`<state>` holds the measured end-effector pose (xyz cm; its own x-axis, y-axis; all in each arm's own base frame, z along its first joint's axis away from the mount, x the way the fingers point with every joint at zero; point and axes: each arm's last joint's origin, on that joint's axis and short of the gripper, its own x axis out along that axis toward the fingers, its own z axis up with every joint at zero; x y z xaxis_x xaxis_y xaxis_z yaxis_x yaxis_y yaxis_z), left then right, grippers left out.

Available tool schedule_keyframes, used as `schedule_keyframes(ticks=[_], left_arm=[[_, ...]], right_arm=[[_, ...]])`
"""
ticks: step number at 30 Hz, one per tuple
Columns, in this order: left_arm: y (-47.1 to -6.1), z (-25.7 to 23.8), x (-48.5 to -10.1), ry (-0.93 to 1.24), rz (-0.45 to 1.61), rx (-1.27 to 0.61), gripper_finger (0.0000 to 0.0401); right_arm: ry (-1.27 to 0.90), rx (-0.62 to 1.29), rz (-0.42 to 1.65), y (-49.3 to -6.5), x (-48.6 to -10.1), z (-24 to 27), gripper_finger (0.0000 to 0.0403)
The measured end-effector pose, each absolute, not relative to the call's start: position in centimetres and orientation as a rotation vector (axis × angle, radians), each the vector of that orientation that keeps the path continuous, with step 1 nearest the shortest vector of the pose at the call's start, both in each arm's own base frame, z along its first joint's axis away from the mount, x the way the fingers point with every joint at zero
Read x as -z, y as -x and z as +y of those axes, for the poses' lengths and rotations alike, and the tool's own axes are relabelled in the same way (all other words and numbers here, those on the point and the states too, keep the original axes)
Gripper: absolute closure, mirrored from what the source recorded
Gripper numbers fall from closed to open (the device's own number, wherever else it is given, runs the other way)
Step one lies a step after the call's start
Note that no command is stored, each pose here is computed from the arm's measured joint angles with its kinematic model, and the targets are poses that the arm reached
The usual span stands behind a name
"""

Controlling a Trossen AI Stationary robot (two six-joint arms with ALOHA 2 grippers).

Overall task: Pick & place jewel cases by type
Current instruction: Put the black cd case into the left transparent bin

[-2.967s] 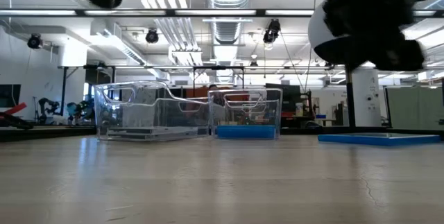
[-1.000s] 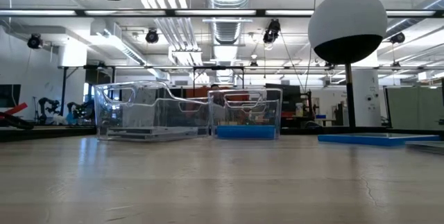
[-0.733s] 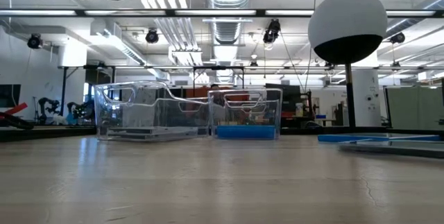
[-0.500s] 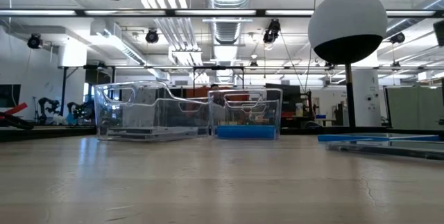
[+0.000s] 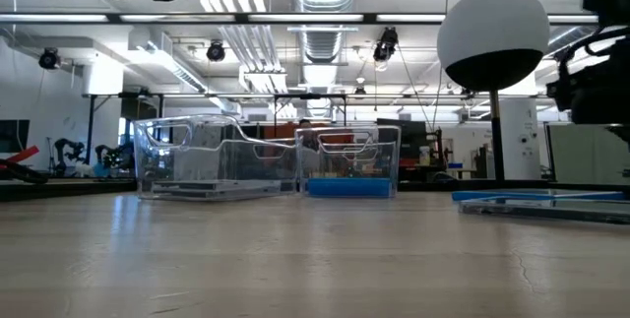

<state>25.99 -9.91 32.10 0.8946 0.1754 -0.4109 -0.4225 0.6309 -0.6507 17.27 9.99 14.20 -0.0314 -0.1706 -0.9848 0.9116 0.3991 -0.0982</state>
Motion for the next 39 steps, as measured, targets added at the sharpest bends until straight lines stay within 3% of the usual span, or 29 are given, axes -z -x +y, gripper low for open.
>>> schedule_keyframes(ticks=[8,13,16,22,28,34,39], left_arm=[[-26.0,-9.9,-32.1,0.822,0.326,-0.349,0.0268],[-26.0,-9.9,-32.1,0.819,0.328,-0.349,0.0268],[-25.9,-9.9,-32.0,0.813,0.336,-0.353,0.0268],[-25.8,-9.7,-31.3,0.798,0.391,-0.374,0.0268],[-27.7,-8.7,-29.8,0.845,0.488,-0.322,0.0268],[-28.9,-8.1,-29.6,0.854,0.478,-0.268,0.0268],[-28.9,-8.1,-29.5,0.844,0.486,-0.273,0.0268]], right_arm=[[-0.729,0.993,1.302,-18.3,-14.4,8.5,0.0390],[-0.823,0.694,1.264,-19.8,-15.7,9.5,0.0390],[-0.851,0.633,1.221,-20.1,-16.3,9.6,0.0390],[-0.888,0.732,1.120,-20.0,-16.6,9.2,0.0390],[-0.975,0.685,1.142,-21.2,-15.7,9.9,0.0390],[-0.927,0.939,1.051,-20.3,-15.6,9.0,0.0390],[-0.838,0.965,1.025,-21.0,-14.3,8.1,0.0390]])
